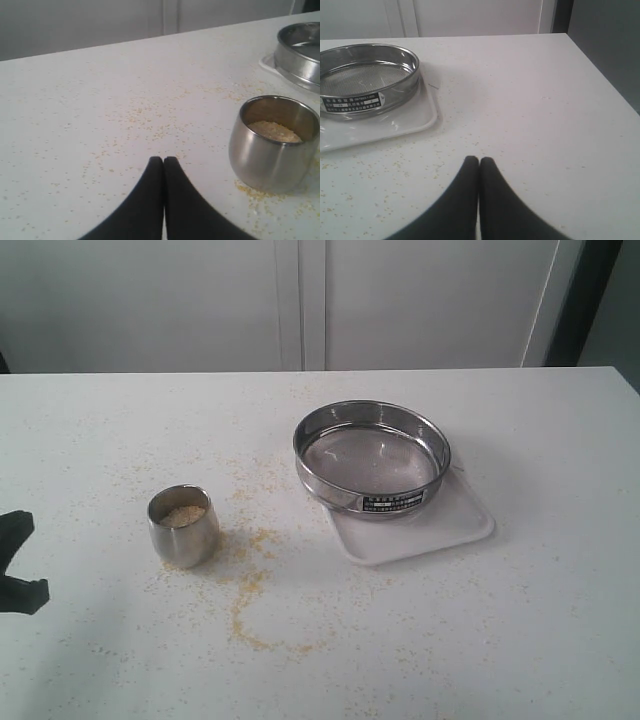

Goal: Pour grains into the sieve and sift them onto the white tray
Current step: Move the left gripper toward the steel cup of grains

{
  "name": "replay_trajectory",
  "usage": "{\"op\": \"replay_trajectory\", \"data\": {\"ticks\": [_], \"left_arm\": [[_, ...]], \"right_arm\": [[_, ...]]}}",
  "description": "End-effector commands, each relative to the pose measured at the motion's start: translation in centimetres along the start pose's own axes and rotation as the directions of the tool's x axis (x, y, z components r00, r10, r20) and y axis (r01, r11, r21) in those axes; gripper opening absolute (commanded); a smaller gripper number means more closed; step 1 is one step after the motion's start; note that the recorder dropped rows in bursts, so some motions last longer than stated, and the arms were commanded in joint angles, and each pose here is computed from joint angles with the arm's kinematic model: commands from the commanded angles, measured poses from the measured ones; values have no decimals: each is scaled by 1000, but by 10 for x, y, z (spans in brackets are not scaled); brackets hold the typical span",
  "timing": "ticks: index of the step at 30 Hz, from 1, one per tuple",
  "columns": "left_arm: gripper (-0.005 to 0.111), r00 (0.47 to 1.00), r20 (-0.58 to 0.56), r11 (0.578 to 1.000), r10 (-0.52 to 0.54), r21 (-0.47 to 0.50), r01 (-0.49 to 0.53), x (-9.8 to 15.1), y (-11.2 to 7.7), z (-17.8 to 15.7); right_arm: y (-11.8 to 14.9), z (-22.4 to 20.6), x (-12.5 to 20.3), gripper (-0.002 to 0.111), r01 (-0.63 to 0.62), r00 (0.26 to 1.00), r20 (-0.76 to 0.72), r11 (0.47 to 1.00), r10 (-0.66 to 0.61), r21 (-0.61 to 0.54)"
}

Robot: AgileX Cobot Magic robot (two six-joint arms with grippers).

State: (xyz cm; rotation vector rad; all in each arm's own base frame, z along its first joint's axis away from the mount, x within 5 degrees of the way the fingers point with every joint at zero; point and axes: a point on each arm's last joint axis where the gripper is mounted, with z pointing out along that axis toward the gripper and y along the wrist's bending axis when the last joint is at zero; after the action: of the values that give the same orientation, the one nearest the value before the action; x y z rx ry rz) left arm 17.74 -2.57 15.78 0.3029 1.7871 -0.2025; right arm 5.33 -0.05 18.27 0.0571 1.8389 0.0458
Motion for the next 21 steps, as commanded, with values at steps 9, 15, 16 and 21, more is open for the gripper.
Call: {"op": "replay_trajectory", "data": {"ticks": [9, 15, 16, 21], "left_arm": [[0, 990, -135, 985, 47, 169, -23, 25, -4, 33], [0, 983, -147, 956, 112, 286, -66, 30, -10, 43], [0, 982, -142, 950, 123, 303, -75, 30, -11, 45], [0, 984, -114, 925, 139, 371, -88, 24, -13, 53]], "right_arm": [[0, 0, 0, 0, 3, 1000, 15, 1000, -3, 5], [0, 0, 0, 0, 3, 1000, 15, 1000, -3, 5], [0, 0, 0, 0, 3, 1000, 15, 1000, -3, 5], [0, 0, 0, 0, 3, 1000, 15, 1000, -3, 5]]}}
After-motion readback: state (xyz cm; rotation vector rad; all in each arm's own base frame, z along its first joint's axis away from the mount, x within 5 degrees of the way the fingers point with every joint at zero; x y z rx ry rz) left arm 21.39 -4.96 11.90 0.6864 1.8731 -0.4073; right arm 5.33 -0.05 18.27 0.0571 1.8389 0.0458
